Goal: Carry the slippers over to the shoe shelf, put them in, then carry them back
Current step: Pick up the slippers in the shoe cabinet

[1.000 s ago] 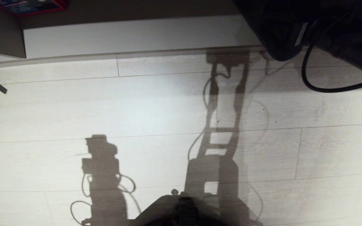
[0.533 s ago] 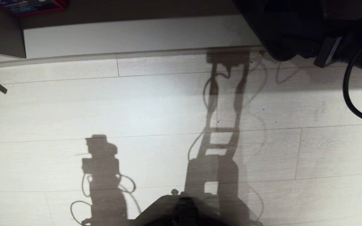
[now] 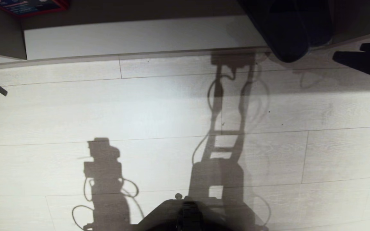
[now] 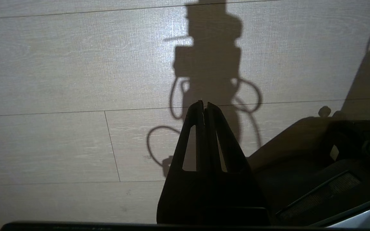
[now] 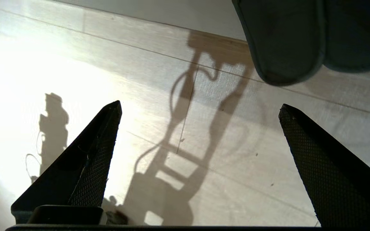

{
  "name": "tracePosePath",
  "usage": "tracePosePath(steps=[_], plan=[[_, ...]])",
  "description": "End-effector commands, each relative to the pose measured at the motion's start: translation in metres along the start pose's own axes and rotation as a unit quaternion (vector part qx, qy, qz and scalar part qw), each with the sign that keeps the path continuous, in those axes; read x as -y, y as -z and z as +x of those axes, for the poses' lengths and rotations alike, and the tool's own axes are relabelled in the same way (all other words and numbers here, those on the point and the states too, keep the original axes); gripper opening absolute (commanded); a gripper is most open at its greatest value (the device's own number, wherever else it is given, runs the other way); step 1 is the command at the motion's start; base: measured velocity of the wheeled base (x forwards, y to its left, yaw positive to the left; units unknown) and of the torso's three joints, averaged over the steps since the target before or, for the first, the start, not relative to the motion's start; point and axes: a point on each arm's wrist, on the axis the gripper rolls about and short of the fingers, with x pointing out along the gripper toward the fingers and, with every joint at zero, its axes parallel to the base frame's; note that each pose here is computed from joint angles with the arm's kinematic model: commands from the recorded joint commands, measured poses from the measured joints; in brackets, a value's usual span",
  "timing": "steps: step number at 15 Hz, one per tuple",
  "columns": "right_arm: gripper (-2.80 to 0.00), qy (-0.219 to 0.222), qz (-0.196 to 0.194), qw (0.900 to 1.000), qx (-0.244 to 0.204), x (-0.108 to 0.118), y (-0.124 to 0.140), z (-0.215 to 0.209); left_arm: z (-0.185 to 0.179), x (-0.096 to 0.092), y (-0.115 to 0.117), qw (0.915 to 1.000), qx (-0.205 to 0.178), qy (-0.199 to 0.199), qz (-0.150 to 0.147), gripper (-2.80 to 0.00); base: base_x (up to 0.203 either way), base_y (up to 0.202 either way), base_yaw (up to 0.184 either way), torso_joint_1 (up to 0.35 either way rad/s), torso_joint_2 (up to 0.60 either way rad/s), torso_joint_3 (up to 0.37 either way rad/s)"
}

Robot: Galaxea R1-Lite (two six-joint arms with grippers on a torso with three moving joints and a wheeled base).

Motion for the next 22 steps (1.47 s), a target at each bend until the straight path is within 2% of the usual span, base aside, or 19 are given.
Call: tracePosePath(steps=[1,2,5,8,12,16,19,22], plan=[[0.00,0.002,-0.005,1.000,0.026,-0.008,-0.001,-0.034,0.000,0.000,0.000,1.0000,0.000,0.000,0.000,-2.80,0.000,0.000,0.000,0.000,0.00,0.000],[-2.80,0.006,-0.007,0.999,0.031,-0.011,-0.001,-0.045,0.000,0.000,0.000,1.0000,0.000,0.000,0.000,-2.80,0.000,0.000,0.000,0.000,0.00,0.000],[-2.80,0.038,-0.007,0.999,0.028,-0.020,0.006,-0.087,0.000,0.000,0.000,1.0000,0.000,0.000,0.000,-2.80,0.000,0.000,0.000,0.000,0.00,0.000],[-2.80,0.066,-0.011,0.997,0.049,-0.030,0.019,-0.126,0.000,0.000,0.000,1.0000,0.000,0.000,0.000,-2.80,0.000,0.000,0.000,0.000,0.00,0.000],[-2.80,0.158,-0.028,0.984,0.072,-0.043,0.044,-0.161,0.000,0.000,0.000,1.0000,0.000,0.000,0.000,-2.80,0.000,0.000,0.000,0.000,0.00,0.000],[-2.80,0.170,-0.043,0.981,0.085,-0.060,0.088,-0.188,0.000,0.000,0.000,1.0000,0.000,0.000,-0.001,-2.80,0.000,0.000,0.000,0.000,0.00,0.000],[-2.80,0.189,-0.041,0.979,0.061,-0.065,0.127,-0.189,0.000,0.000,0.000,1.0000,0.000,0.000,-0.001,-2.80,0.000,0.000,0.000,0.000,0.00,0.000],[-2.80,0.189,-0.036,0.981,0.024,-0.067,0.187,-0.189,0.000,0.000,0.000,1.0000,0.000,0.000,0.000,-2.80,0.000,0.000,0.000,0.000,0.00,0.000]])
